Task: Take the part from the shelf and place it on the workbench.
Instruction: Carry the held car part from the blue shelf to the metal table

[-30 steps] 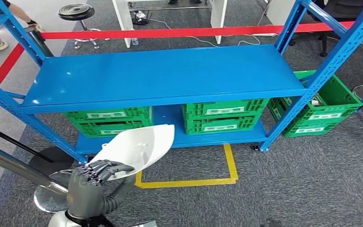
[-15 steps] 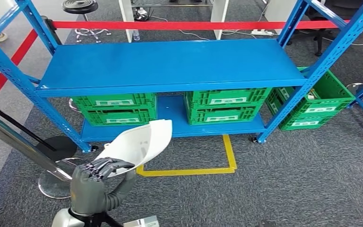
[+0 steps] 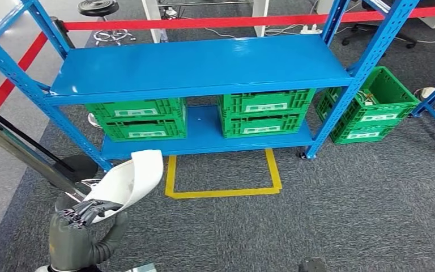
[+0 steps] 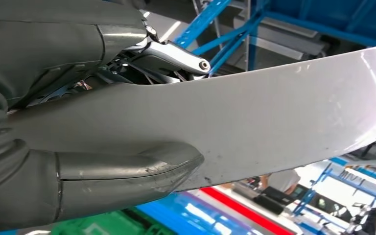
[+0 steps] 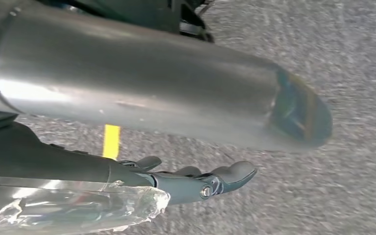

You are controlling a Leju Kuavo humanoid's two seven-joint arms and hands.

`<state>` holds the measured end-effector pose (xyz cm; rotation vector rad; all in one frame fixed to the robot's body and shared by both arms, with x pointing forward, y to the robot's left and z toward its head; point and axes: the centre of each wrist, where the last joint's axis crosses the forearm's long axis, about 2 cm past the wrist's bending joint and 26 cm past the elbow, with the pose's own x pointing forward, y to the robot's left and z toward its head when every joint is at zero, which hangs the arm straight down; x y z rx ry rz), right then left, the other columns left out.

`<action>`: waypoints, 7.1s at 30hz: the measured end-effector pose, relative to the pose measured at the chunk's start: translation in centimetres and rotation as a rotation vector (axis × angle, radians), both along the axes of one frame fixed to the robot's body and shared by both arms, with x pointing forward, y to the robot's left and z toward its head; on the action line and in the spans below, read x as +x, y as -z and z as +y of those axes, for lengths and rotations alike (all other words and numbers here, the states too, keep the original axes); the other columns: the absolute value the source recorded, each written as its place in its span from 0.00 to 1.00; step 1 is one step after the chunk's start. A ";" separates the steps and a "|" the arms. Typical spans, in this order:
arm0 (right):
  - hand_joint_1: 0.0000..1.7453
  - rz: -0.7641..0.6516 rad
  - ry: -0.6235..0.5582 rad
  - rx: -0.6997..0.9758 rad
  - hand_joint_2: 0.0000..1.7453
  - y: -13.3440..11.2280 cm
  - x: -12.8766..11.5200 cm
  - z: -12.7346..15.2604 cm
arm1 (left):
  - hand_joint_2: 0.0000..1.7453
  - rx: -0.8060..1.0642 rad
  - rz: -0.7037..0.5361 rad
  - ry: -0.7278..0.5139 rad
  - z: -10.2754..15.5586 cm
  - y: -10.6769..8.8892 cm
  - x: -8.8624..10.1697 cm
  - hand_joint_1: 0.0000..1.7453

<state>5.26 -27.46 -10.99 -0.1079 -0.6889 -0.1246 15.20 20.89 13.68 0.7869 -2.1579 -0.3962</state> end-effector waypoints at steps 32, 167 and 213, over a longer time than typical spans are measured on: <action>0.00 0.001 -0.004 0.024 0.00 0.0 -0.3 0.5 | 1.00 -0.028 0.043 0.075 1.2 0.0 1.0 1.00; 0.00 0.069 0.120 -0.045 0.00 0.2 -2.0 -0.9 | 1.00 -0.114 0.135 0.262 -1.9 -0.1 4.5 1.00; 0.00 0.073 0.052 -0.103 0.00 0.1 -1.2 -1.1 | 1.00 -0.074 0.168 0.256 -0.8 -0.2 6.2 1.00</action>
